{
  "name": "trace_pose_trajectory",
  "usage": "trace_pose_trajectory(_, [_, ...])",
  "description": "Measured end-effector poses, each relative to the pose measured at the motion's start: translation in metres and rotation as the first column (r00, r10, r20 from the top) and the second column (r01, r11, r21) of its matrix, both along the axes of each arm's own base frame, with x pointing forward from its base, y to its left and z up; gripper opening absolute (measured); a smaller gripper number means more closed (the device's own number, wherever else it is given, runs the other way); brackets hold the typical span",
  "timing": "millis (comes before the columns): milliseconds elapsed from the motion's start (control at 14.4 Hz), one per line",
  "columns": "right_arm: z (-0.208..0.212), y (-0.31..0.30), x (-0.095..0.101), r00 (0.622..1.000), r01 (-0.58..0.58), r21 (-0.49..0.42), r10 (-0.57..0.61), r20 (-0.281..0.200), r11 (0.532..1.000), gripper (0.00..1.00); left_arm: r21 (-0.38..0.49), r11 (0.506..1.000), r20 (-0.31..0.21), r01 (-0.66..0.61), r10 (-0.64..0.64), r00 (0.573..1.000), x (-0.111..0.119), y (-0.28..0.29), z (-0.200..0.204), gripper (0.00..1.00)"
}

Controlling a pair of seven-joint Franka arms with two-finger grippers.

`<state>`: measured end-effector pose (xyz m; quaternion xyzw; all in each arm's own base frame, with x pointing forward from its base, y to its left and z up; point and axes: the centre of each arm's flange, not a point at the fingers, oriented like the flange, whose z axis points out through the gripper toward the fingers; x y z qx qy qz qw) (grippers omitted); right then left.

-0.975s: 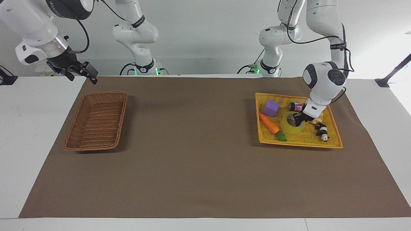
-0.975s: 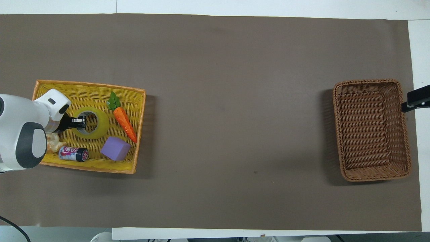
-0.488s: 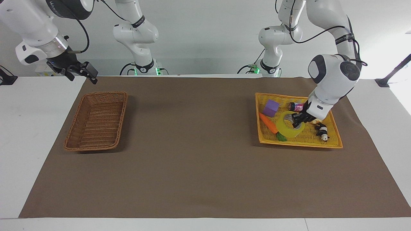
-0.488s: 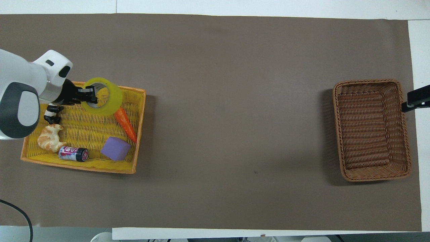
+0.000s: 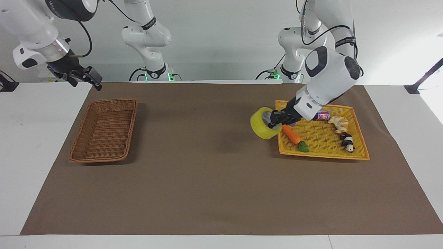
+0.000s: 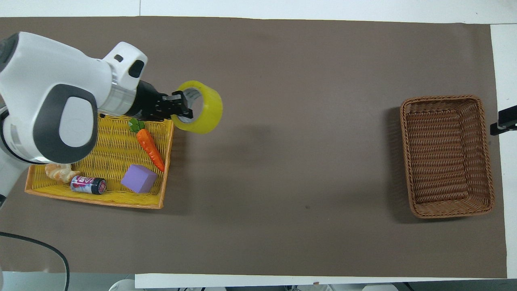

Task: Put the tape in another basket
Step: 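Grasp the tape roll with the left gripper and lift it up, then hold the tape up with the left gripper while the right gripper approaches it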

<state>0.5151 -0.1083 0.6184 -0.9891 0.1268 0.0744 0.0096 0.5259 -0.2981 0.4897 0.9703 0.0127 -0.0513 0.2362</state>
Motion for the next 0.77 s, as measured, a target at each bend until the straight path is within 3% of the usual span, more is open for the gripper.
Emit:
trace_pose_trajectory(209, [-0.002,0.006,-0.001,0.998,-0.062,0.048,0.062,-0.008,0.997,1.0,-0.005,1.0,0.005,0.025,-0.025,1.0,-0.017,-0.035,0.003,0.22])
trace_pose_trajectory(418, [0.0,0.029,0.002,0.996,-0.085,0.3,0.073,0.049,0.95,1.0,-0.001,1.0,0.0,-0.001,0.001,1.0,-0.008,-0.022,-0.001,0.22])
trace_pose_trajectory(557, [0.002,0.043,0.005,0.994,-0.089,0.466,0.051,0.093,0.881,1.0,0.0,1.0,-0.001,-0.013,0.013,1.0,-0.004,-0.015,-0.001,0.22])
trace_pose_trajectory(766, [-0.009,0.081,0.014,0.978,-0.109,0.661,-0.037,0.203,0.742,1.0,0.004,1.0,-0.01,-0.012,0.012,1.0,-0.004,-0.013,-0.002,0.22])
